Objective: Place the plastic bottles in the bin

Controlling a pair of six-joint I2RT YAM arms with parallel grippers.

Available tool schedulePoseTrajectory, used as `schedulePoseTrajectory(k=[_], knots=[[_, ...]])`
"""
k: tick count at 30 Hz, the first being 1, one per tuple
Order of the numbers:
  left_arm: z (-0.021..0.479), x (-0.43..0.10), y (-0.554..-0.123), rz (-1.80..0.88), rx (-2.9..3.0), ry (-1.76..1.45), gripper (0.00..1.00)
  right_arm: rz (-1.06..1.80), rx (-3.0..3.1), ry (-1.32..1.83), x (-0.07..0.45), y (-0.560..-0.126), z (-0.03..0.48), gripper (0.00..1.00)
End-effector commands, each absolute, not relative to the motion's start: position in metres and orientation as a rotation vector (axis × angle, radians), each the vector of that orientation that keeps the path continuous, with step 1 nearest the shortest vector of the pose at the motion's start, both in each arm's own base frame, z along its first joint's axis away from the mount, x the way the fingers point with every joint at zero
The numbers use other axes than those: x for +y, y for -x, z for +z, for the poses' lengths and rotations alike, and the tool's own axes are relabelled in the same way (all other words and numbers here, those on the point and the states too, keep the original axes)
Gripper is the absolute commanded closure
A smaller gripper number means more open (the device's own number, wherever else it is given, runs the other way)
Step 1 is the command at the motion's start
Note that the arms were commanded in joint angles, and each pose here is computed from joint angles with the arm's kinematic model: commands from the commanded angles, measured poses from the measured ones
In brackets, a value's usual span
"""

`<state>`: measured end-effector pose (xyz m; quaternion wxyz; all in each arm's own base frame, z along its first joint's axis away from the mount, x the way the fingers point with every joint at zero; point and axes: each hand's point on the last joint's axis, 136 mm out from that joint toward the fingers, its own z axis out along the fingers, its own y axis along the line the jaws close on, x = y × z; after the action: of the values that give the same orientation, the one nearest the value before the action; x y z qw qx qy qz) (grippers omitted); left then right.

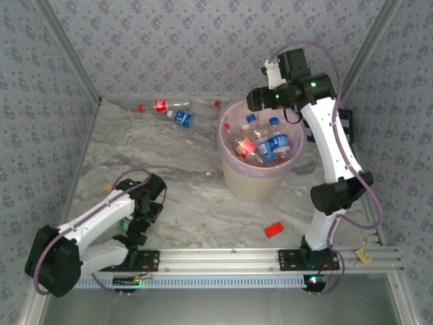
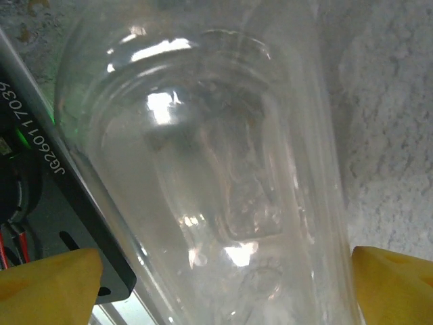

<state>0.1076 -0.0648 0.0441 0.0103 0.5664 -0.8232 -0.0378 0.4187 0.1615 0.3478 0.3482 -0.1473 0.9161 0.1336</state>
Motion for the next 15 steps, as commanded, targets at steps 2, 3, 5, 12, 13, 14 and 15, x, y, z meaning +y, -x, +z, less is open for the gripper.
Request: schedulePoseTrajectory(k=[2, 3, 5, 12, 13, 14, 15], knots=[[0.044, -0.066, -0.111, -0.115, -2.574, -1.773, 0.18, 0.358, 2.337, 0.397, 0.159, -0.41, 0.363, 0.18], [0.044, -0.066, -0.112, -0.117, -2.579, -1.768, 0.21, 0.359, 2.34, 0.398, 0.16, -0.409, 0.362, 0.18], [0.045, -0.067, -0.114, -0.116, -2.59, -1.756, 0.3, 0.358, 2.342, 0.397, 0.159, -0.408, 0.363, 0.18], [0.074, -0.076, -0.156, -0.033, -2.799, -1.648, 0.43, 0.425, 2.31, 0.394, 0.156, -0.394, 0.381, 0.18], [0.08, -0.08, -0.165, -0.002, -2.84, -1.617, 0.44, 0.446, 2.303, 0.393, 0.156, -0.391, 0.384, 0.18], [0.089, -0.086, -0.177, 0.04, -2.892, -1.579, 0.47, 0.475, 2.294, 0.392, 0.157, -0.387, 0.388, 0.18], [0.098, -0.091, -0.188, 0.082, -2.942, -1.546, 0.48, 0.512, 2.285, 0.392, 0.159, -0.383, 0.391, 0.18]])
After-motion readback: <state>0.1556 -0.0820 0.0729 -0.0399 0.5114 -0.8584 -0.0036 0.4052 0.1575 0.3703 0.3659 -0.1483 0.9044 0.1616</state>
